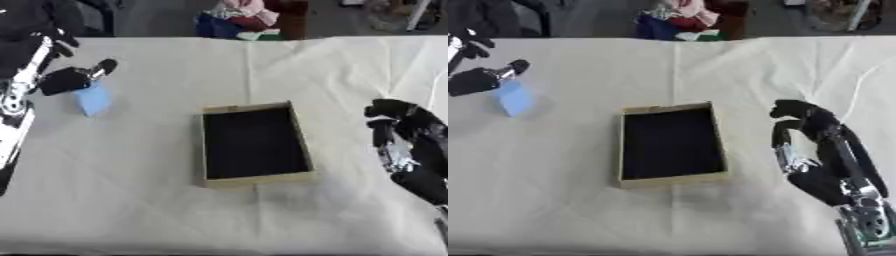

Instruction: Pick up objects on the table and place them in the box.

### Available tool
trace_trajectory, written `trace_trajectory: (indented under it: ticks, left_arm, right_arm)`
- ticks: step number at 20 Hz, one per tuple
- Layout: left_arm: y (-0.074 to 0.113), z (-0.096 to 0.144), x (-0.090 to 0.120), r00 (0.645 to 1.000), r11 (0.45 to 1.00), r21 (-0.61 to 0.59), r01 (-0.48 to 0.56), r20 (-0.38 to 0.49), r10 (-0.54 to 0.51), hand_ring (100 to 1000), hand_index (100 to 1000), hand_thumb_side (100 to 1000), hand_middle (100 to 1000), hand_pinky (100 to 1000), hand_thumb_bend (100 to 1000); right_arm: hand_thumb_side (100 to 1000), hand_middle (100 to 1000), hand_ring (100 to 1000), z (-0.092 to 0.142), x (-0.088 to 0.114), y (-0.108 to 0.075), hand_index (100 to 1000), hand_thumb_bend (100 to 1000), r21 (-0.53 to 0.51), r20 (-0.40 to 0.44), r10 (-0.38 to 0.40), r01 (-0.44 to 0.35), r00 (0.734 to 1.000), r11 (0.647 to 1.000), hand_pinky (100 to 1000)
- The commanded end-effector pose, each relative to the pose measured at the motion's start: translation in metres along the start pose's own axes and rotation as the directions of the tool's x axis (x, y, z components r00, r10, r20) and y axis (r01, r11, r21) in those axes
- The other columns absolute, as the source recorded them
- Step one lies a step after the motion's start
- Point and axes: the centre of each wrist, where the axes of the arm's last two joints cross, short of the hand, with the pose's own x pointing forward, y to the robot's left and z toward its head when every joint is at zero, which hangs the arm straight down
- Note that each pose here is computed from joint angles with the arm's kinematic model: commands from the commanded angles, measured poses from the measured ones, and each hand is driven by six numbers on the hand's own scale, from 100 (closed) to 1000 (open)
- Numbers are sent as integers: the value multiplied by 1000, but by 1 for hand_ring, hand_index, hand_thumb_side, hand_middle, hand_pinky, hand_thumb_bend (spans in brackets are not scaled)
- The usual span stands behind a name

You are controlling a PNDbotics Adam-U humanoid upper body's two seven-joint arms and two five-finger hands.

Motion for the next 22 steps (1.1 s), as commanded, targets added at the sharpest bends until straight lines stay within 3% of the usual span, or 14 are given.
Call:
trace_trajectory:
  ticks: [1, 22]
  left_arm:
    - [22, -9, -13, 997, 998, 18, 60, -45, -60, 724, 907, 610, 720, 800, 611]
    - [17, -38, -44, 967, 981, -129, 148, -189, -171, 731, 915, 535, 734, 800, 556]
  right_arm:
    - [456, 665, 815, -1, 5, -6, 820, 100, 1, 15, 20, -20, 1000, 1000, 731]
    - [460, 665, 815, -1, 4, -4, 820, 100, 6, 11, 14, -14, 1000, 1000, 731]
